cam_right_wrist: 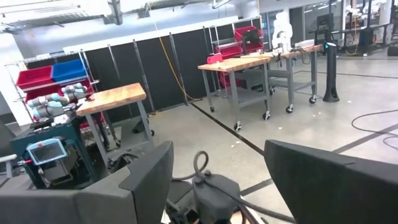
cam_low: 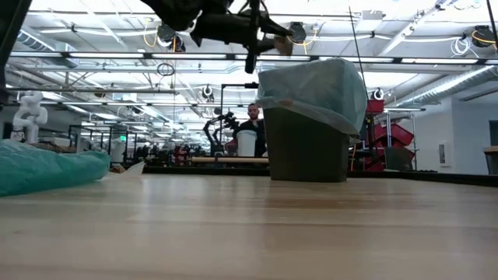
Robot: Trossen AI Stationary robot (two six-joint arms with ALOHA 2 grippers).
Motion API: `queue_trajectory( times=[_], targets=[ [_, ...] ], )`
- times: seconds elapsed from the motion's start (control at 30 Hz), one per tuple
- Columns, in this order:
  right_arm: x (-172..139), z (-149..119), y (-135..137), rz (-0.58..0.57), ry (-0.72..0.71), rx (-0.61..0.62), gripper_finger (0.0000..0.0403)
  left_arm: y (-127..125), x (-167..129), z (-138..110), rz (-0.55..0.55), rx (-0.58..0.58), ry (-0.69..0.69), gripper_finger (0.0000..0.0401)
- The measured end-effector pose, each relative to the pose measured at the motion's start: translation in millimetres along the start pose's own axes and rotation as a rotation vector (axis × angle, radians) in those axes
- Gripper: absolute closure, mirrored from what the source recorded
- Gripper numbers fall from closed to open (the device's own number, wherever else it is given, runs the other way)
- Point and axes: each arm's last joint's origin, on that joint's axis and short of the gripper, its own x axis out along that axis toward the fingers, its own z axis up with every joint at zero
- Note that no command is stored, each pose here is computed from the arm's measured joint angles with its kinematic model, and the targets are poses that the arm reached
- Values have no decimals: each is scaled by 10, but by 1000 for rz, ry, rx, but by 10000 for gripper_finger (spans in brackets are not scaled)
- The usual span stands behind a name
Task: Place trash/remove bag and relplace
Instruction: Put the brown napkin into the trash bin, then put the transparent plastic into the trash bin
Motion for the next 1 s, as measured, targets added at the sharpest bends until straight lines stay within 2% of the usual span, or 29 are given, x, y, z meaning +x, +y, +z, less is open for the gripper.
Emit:
queue_trajectory(
  times=[0.23, 0.33, 0.4, 0.47, 0.6, 0.73, 0.83, 0.9, 1.0],
  targets=[
    [1, -5, 19, 11, 3, 2, 158, 40, -42, 71, 36, 88, -28, 220],
    [1, -5, 19, 11, 3, 4, 158, 28, -86, 150, 18, 162, 5, 209],
    [1, -6, 19, 11, 4, 4, 158, -37, -213, 238, 46, 214, 61, 211],
    [1, -6, 20, 12, 4, 4, 158, -175, -399, 390, 119, 300, 107, 221],
    [1, -20, 36, 20, 17, 4, 158, -479, -870, 582, 423, 421, 274, 255],
    [1, -34, 34, 18, 32, 2, 158, -655, -1210, 546, 696, 373, 453, 296],
    [1, -41, 32, 15, 39, 3, 158, -645, -1408, 366, 859, 320, 645, 336],
    [1, -44, 31, 15, 42, 0, 158, -558, -1492, 207, 896, 256, 777, 372],
    [1, -44, 31, 15, 41, -22, 158, -388, -1545, -91, 847, 125, 880, 395]
  ],
)
